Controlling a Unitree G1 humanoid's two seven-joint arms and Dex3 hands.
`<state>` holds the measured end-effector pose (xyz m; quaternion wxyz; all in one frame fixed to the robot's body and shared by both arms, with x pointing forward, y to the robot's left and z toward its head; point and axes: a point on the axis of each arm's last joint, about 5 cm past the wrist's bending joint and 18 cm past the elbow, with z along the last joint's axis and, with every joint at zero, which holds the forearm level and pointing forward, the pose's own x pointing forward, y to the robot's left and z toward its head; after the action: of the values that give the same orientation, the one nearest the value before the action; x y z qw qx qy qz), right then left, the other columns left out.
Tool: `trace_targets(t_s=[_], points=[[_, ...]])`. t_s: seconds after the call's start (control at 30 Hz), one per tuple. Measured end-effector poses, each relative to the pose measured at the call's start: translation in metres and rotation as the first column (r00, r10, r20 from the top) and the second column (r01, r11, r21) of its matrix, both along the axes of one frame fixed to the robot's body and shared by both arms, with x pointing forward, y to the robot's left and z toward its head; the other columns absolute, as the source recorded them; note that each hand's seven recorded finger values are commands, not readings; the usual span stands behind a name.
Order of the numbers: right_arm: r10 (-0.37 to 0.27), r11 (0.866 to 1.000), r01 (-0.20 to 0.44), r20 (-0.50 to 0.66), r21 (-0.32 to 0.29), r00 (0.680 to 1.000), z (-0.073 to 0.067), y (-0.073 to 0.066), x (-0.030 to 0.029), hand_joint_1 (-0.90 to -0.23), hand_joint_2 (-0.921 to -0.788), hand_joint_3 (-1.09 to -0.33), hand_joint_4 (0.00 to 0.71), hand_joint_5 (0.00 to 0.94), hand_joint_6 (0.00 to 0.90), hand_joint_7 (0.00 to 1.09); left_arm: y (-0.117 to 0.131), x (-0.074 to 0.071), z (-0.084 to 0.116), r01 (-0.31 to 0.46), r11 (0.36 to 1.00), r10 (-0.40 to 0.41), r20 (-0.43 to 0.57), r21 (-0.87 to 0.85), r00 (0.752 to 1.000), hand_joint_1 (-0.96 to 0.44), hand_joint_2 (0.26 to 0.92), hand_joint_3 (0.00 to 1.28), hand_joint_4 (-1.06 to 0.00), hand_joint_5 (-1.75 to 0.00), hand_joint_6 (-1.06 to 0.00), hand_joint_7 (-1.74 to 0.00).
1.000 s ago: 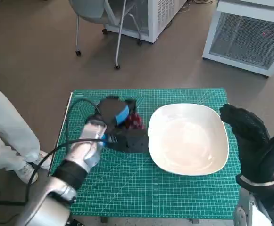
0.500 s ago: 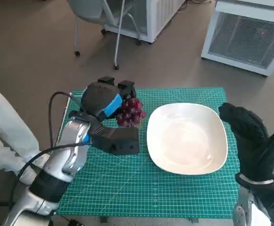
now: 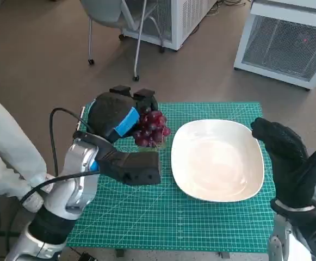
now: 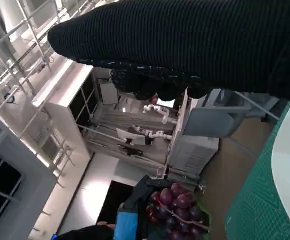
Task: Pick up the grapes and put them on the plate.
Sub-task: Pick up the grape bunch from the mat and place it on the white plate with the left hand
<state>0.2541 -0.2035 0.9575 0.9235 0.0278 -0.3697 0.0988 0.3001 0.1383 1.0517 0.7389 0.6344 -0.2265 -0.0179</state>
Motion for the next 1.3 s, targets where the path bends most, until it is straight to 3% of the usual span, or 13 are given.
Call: trace_targets(t_s=[0.17, 0.27, 0.33, 0.43, 0.5, 0.57, 0.67, 0.77, 0.97, 1.2, 1.3], points=[[-0.001, 1.000, 0.001, 0.000, 0.001, 1.000, 0.000, 0.000, 0.0001, -0.484, -0.921, -0.521, 0.531, 0.000, 0.184, 0.59, -0.004, 0.000, -0.001, 0.029, 1.000, -0.029, 0.002, 0.002, 1.000, 0.00, 0.920, 0.03, -0.76, -1.13, -0.65, -1.10], [-0.002, 1.000, 0.002, 0.001, 0.001, 1.000, 0.000, -0.001, 0.0002, -0.485, -0.921, -0.520, 0.531, 0.000, 0.185, 0.59, -0.011, 0.001, -0.004, 0.058, 0.998, -0.058, -0.003, 0.002, 0.998, 0.00, 0.913, 0.05, -0.73, -1.19, -0.67, -1.04], [-0.003, 1.000, 0.003, 0.001, 0.002, 1.000, 0.000, -0.001, 0.0004, -0.487, -0.921, -0.520, 0.531, 0.000, 0.185, 0.59, -0.017, 0.002, -0.007, 0.075, 0.997, -0.075, -0.009, 0.004, 0.997, 0.00, 0.845, 0.18, -0.70, -1.29, -0.70, -1.01], [-0.003, 1.000, 0.003, 0.003, 0.002, 1.000, 0.001, -0.001, 0.0006, -0.490, -0.921, -0.519, 0.531, 0.000, 0.185, 0.59, -0.031, 0.003, -0.010, 0.109, 0.994, -0.109, -0.017, 0.014, 0.994, 0.00, 0.689, 0.49, -0.65, -1.42, -0.68, -1.07], [-0.003, 1.000, 0.003, 0.004, 0.003, 1.000, 0.001, -0.001, 0.0007, -0.492, -0.921, -0.518, 0.531, 0.000, 0.186, 0.59, -0.042, 0.004, -0.011, 0.135, 0.990, -0.134, -0.020, 0.029, 0.991, 0.00, 0.653, 0.58, -0.64, -1.44, -0.64, -1.13], [-0.002, 1.000, 0.002, 0.005, 0.003, 1.000, 0.001, -0.001, 0.0008, -0.493, -0.921, -0.517, 0.531, 0.000, 0.186, 0.59, -0.053, 0.005, -0.010, 0.163, 0.986, -0.162, -0.022, 0.044, 0.987, 0.00, 0.706, 0.50, -0.64, -1.40, -0.59, -1.18], [-0.002, 1.000, 0.002, 0.006, 0.003, 1.000, 0.001, -0.001, 0.0008, -0.492, -0.921, -0.517, 0.532, 0.001, 0.187, 0.58, -0.070, 0.007, -0.007, 0.207, 0.976, -0.206, -0.020, 0.066, 0.978, 0.00, 0.846, 0.27, -0.66, -1.30, -0.53, -1.21], [-0.002, 1.000, 0.002, 0.008, 0.003, 1.000, 0.001, -0.002, 0.0005, -0.489, -0.921, -0.517, 0.532, 0.001, 0.188, 0.58, -0.083, 0.010, -0.002, 0.240, 0.967, -0.239, -0.014, 0.082, 0.971, 0.00, 0.895, 0.18, -0.67, -1.27, -0.50, -1.22], [-0.014, 1.000, 0.014, 0.014, 0.003, 1.000, 0.001, -0.005, -0.0017, -0.480, -0.921, -0.519, 0.531, 0.000, 0.190, 0.58, -0.103, 0.016, 0.008, 0.276, 0.957, -0.276, -0.014, 0.093, 0.961, 0.00, 0.918, 0.12, -0.70, -1.26, -0.52, -1.16], [-0.031, 1.000, 0.031, 0.020, 0.003, 0.999, 0.001, -0.009, -0.0055, -0.468, -0.921, -0.523, 0.530, 0.000, 0.191, 0.57, -0.120, 0.022, 0.002, 0.291, 0.952, -0.287, -0.056, 0.097, 0.956, 0.00, 0.920, 0.11, -0.70, -1.27, -0.54, -1.13], [-0.038, 0.999, 0.038, 0.025, 0.003, 0.999, 0.001, -0.011, -0.0065, -0.465, -0.921, -0.523, 0.530, 0.000, 0.192, 0.57, -0.124, 0.023, -0.003, 0.294, 0.951, -0.287, -0.084, 0.093, 0.954, 0.00, 0.877, 0.21, -0.63, -1.38, -0.57, -1.10]])
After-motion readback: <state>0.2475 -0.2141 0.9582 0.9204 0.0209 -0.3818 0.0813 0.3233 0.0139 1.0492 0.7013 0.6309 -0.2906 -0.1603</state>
